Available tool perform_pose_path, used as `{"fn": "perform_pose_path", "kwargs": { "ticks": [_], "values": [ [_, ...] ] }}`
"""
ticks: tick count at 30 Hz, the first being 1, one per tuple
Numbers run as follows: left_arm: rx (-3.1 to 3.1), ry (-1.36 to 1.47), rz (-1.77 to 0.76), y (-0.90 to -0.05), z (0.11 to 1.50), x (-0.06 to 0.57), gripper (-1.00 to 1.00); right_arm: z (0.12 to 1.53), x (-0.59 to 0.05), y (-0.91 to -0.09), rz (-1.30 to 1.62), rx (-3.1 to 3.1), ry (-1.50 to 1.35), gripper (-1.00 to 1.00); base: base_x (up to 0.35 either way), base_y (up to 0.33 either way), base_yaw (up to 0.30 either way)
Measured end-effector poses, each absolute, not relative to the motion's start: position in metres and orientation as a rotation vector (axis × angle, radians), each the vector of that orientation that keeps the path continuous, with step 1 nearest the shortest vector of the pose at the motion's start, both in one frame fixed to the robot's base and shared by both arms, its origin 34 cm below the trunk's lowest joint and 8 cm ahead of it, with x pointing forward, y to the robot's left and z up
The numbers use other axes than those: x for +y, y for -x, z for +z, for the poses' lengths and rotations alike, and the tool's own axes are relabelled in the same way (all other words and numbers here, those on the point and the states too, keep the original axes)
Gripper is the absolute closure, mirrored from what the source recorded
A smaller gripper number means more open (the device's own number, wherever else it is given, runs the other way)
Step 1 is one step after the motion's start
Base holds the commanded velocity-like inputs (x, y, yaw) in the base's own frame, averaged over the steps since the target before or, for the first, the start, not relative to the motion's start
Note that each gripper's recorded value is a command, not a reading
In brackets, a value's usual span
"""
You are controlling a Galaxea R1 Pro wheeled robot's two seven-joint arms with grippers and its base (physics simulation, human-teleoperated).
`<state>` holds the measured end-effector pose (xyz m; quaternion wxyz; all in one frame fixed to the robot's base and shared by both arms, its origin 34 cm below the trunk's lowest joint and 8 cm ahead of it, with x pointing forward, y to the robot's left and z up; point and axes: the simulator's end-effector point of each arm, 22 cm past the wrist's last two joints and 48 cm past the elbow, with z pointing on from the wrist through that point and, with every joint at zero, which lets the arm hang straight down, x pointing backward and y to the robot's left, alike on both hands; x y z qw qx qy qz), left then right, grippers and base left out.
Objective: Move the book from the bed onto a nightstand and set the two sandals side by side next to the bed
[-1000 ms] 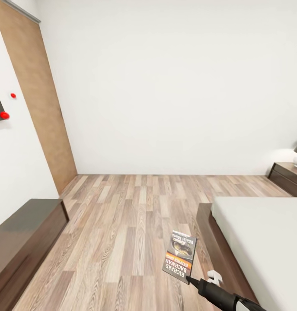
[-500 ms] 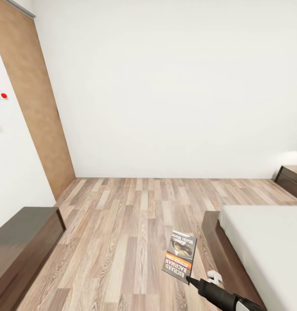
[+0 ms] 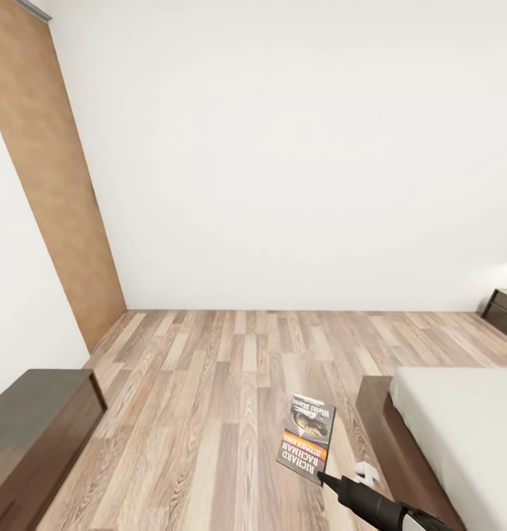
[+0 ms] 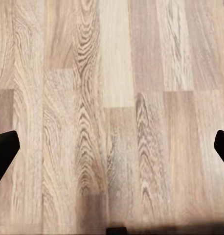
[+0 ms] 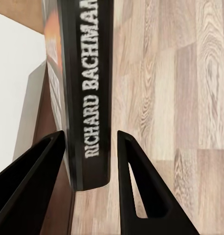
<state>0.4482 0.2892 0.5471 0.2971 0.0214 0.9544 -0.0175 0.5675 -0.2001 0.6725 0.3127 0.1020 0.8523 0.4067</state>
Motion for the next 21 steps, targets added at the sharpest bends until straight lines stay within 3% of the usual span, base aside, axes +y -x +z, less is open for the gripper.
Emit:
{"fn": "perform_pose_path", "kwargs": {
  "ticks": [21],
  "values": [
    [2.537,-0.056,-0.046,-0.4482,0.5471,0.2892,-1.00,0.6723,-0.2002,-0.5673,1.073,2.248,-0.270,1.00,0.326,0.105,0.000]
  ]
}}
